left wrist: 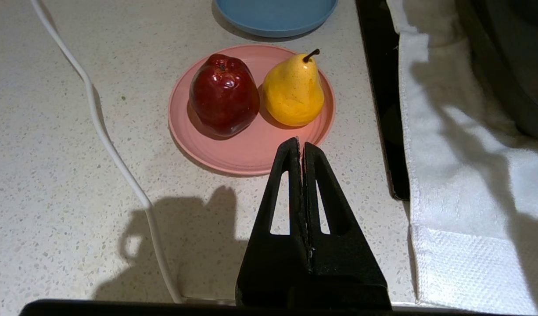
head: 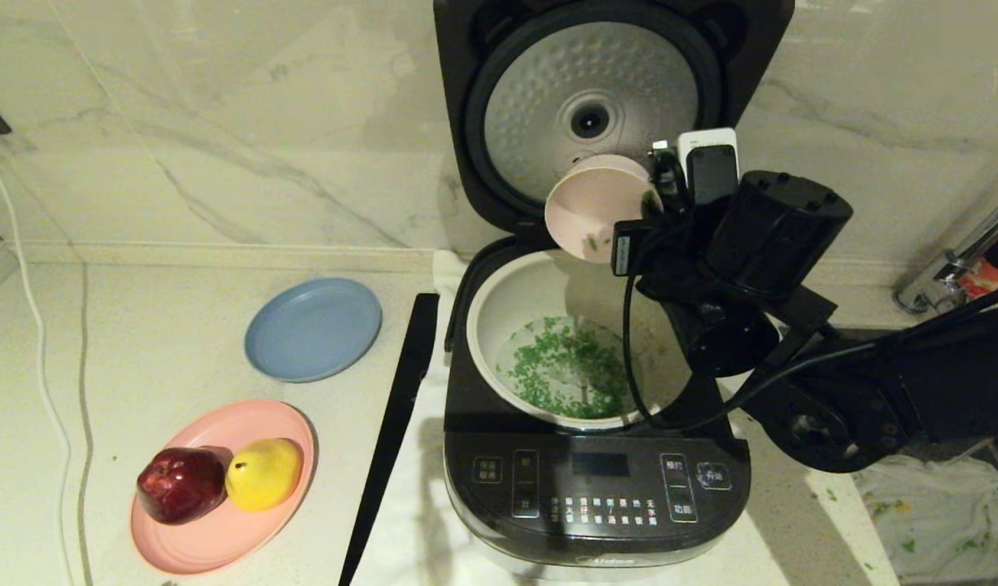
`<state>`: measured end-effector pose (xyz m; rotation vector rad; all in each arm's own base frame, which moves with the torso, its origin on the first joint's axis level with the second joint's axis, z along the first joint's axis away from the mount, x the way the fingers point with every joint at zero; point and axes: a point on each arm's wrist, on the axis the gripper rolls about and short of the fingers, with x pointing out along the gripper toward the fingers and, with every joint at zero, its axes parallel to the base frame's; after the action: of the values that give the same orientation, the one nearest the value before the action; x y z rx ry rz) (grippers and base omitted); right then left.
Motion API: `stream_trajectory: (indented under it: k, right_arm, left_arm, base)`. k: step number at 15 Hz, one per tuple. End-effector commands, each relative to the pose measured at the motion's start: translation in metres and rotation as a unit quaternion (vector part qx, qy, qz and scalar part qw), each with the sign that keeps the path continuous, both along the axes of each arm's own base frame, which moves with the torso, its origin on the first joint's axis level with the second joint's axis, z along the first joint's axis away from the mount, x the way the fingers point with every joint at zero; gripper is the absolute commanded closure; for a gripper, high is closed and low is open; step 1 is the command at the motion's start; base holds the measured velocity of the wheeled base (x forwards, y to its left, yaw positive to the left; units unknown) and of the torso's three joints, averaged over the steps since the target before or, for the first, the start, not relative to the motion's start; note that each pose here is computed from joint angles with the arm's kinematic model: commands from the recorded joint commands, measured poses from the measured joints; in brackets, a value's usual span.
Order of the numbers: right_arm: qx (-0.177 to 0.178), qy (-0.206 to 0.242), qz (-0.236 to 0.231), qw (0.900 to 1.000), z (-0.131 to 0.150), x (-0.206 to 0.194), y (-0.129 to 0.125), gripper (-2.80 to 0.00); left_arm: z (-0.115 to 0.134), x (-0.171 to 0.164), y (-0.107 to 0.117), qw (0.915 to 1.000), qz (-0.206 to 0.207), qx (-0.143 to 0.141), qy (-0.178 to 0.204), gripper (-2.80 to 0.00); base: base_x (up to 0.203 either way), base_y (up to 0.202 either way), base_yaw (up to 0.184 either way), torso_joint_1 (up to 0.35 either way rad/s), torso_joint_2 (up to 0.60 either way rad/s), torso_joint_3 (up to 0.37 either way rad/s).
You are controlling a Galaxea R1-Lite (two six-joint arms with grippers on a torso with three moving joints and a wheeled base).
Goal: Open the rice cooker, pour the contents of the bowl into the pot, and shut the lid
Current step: Pour the water from the bowl into the rice cooker
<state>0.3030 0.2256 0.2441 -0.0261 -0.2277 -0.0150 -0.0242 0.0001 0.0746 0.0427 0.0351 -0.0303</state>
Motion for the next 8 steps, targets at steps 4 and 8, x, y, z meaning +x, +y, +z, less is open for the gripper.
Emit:
stream_trajectory:
  k: [4, 8]
  right_arm:
    - [0.019, 0.03, 0.013, 0.999, 0.037, -0.021, -0.006, 0.0]
    - [0.089, 0.119, 0.06, 0.987, 0.068, -0.041, -0.02, 0.0]
  left_arm:
    - [0.0, 0.0, 0.0, 1.0, 0.0, 0.0, 0.0, 0.0]
    - [0.0, 0.0, 0.0, 1.0, 0.0, 0.0, -0.001, 0.0]
  base:
    - [0.0, 0.0, 0.0, 0.0, 0.0, 0.0]
    - [0.0, 0.0, 0.0, 0.0, 0.0, 0.0]
